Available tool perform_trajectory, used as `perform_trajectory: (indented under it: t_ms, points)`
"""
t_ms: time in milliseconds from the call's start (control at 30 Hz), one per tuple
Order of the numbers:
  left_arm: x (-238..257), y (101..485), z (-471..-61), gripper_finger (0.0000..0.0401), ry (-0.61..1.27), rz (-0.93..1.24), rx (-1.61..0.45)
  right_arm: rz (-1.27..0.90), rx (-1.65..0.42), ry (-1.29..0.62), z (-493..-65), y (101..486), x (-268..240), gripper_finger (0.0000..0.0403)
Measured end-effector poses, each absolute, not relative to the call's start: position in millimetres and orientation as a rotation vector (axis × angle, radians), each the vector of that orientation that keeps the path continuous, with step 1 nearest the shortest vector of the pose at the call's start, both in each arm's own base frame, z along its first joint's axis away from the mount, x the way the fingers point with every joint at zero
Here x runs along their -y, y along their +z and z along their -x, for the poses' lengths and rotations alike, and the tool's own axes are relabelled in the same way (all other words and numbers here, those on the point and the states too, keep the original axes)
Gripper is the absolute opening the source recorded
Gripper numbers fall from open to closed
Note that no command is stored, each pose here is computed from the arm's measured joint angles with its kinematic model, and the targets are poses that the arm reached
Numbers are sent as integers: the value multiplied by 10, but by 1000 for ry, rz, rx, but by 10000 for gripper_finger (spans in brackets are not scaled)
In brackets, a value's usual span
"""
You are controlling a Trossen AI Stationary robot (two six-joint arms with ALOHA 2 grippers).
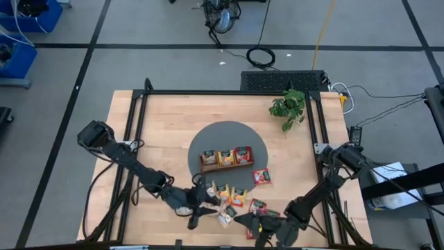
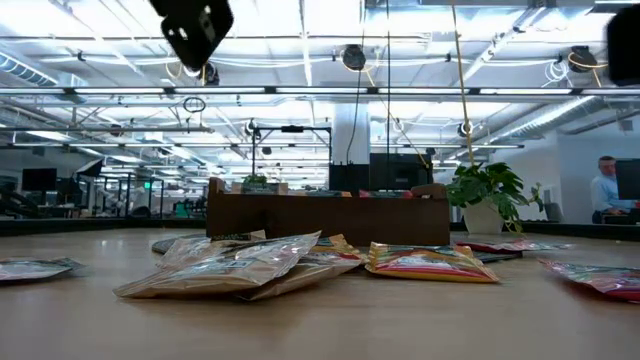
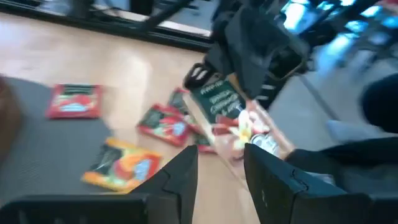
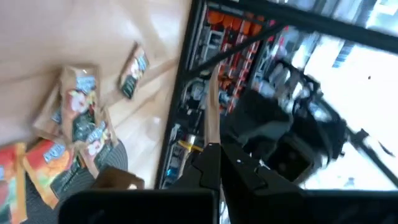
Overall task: Pick & Place Tea
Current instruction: Put the brown tea bag into the left section of the wooden organizer
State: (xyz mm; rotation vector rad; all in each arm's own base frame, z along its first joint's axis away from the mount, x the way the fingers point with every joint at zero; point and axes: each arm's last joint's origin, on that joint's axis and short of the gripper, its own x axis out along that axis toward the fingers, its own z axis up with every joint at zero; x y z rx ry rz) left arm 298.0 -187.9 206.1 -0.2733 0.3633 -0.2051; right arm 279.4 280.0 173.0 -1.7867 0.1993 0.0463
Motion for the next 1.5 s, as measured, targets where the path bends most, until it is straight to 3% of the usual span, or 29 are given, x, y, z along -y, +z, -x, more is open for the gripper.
perform_trajectory:
  t_ms: [233,533,700,1500]
  points:
    - [1766,2045,-3049,141,-210,269,-382,1816,-165,69,-2775,1721,-2839,0]
    - [1652,2048,-3122,238,-284,323,-410,1853,-113,111,-2789,1733,-2848,0]
    - [1676,2048,-3111,267,-365,320,-429,1852,-126,102,-2832,1733,-2806,0]
    - [1643,2050,-3130,190,-391,282,-423,1858,-117,135,-3109,1727,-2534,0]
